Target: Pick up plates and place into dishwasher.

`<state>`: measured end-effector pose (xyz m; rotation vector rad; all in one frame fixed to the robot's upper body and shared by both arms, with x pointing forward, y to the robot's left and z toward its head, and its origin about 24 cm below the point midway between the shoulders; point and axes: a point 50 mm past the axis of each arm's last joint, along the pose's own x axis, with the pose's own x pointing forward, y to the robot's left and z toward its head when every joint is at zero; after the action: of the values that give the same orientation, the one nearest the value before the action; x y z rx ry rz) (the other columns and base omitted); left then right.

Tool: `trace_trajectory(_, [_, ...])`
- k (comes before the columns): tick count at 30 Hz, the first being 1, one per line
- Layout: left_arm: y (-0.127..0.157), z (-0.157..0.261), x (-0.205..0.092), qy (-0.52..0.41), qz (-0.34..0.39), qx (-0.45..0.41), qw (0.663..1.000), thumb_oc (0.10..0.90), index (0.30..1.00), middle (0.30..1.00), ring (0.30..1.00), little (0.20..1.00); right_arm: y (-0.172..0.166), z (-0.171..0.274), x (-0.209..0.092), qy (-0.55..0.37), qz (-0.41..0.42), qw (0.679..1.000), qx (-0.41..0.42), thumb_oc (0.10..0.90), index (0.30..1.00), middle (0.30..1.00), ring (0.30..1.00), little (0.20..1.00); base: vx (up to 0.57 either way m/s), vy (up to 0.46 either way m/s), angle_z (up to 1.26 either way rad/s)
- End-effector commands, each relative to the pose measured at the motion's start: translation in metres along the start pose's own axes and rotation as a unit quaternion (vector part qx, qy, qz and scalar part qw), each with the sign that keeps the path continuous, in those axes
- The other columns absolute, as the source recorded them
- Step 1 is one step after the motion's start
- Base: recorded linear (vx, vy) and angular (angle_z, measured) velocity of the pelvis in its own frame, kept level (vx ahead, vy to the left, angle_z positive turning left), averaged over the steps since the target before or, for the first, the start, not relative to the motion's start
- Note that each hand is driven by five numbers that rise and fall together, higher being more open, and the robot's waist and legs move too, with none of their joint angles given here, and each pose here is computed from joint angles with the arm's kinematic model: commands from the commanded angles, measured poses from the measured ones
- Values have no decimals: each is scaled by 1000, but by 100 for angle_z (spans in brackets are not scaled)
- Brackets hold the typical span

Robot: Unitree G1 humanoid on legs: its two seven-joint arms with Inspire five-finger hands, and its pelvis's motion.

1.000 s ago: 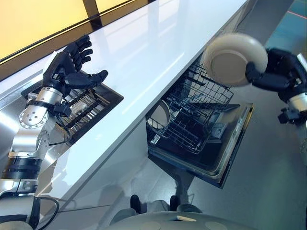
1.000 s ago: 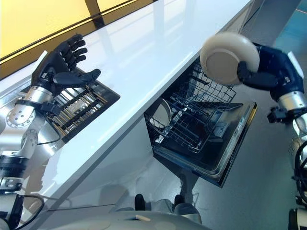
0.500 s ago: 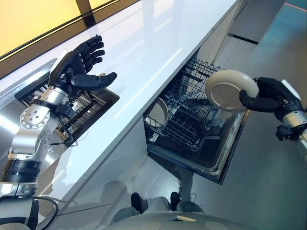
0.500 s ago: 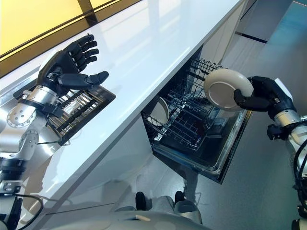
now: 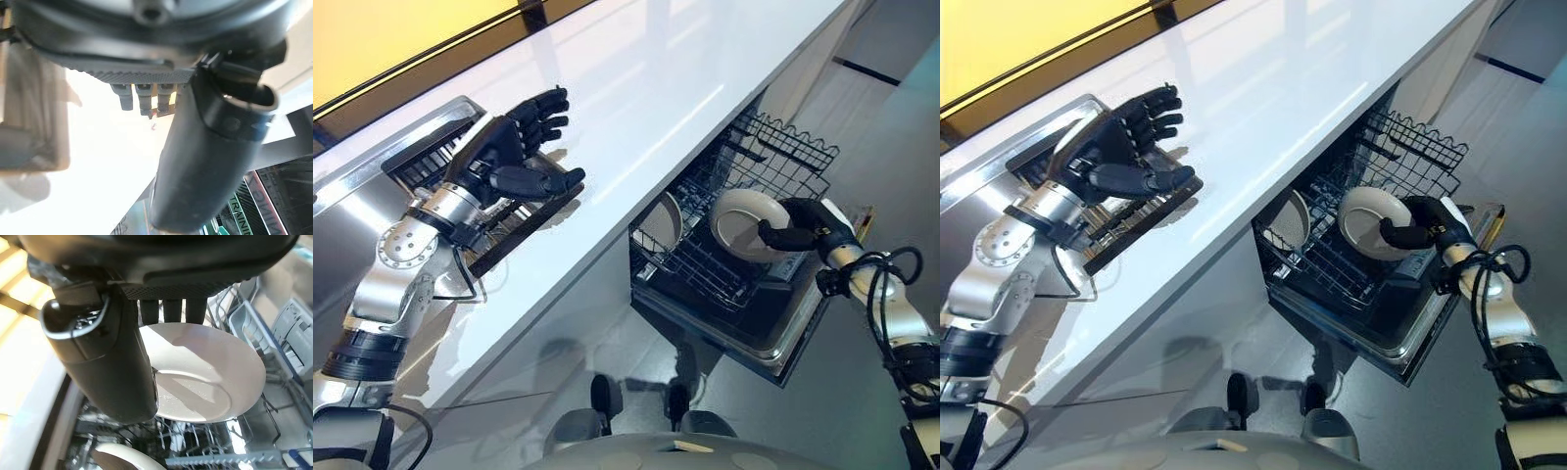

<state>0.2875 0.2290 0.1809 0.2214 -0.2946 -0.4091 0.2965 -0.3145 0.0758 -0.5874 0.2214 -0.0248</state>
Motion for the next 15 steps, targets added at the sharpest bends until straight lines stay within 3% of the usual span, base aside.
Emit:
trace_trajectory(1, [-3,60,20,-142,-22,15,990,800,900,900,900,900,-43,75,17,-132,-97,986,-23,100,300,300,300,200,-6,-1,8])
trace_trajectory(15, [-10,73,31,-186,-46,0,981,800,900,900,900,900,-47,78,38,-76,-120,988,-56,100,300,300,300,200,-58,10,9])
